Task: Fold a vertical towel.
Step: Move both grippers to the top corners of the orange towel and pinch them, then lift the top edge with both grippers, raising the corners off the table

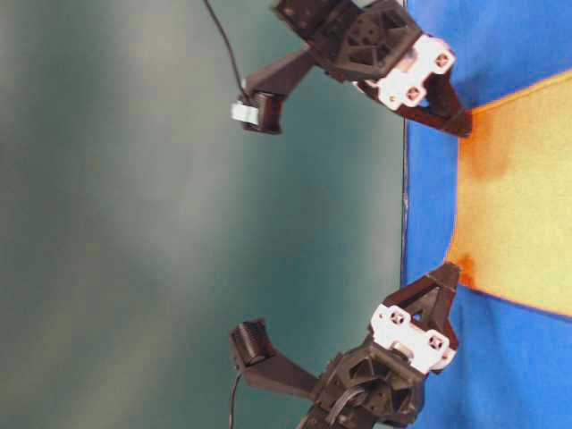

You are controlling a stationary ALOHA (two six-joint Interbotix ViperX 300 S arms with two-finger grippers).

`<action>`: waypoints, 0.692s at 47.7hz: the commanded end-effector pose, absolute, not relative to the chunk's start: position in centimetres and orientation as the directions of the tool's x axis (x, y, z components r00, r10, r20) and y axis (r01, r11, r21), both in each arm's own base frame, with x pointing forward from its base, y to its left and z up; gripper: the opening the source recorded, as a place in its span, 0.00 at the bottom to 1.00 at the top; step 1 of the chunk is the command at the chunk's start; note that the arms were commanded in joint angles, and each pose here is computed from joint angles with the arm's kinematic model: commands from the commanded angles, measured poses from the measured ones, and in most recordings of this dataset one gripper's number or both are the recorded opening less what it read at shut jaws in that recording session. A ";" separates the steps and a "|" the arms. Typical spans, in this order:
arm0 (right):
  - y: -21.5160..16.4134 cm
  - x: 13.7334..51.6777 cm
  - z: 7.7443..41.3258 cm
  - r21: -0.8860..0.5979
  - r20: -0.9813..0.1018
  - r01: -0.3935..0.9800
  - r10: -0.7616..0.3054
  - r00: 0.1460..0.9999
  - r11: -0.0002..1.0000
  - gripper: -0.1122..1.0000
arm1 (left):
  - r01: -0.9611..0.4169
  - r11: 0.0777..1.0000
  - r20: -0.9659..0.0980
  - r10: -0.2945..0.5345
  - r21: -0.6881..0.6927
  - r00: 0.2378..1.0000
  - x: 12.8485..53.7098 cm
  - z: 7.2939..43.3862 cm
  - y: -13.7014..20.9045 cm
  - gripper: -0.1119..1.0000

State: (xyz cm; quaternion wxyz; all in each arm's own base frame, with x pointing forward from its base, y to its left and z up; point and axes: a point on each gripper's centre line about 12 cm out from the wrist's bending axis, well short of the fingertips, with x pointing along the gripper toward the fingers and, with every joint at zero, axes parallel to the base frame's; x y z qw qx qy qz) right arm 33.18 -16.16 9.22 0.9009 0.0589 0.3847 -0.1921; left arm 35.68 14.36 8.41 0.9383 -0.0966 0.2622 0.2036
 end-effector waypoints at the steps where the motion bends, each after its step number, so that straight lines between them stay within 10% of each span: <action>1: -16.5 33.8 9.8 -0.045 -0.693 0.391 -0.311 0.650 0.919 0.57 | -0.430 0.900 -0.502 0.341 -0.069 0.794 36.4 9.1 14.8 0.75; 12: -16.5 33.8 9.3 -0.045 -0.704 0.390 -0.306 0.641 0.920 0.52 | -0.421 0.905 -0.531 0.330 -0.057 0.780 37.2 7.8 15.0 0.53; 23: -16.2 33.9 9.3 -0.050 -0.706 0.377 -0.300 0.641 0.925 0.14 | -0.411 0.910 -0.549 0.320 -0.047 0.772 37.0 7.5 14.7 0.14; 33: -16.3 34.1 9.4 -0.050 -0.703 0.377 -0.301 0.644 0.925 0.14 | -0.403 0.914 -0.543 0.323 -0.032 0.775 37.1 7.7 14.8 0.13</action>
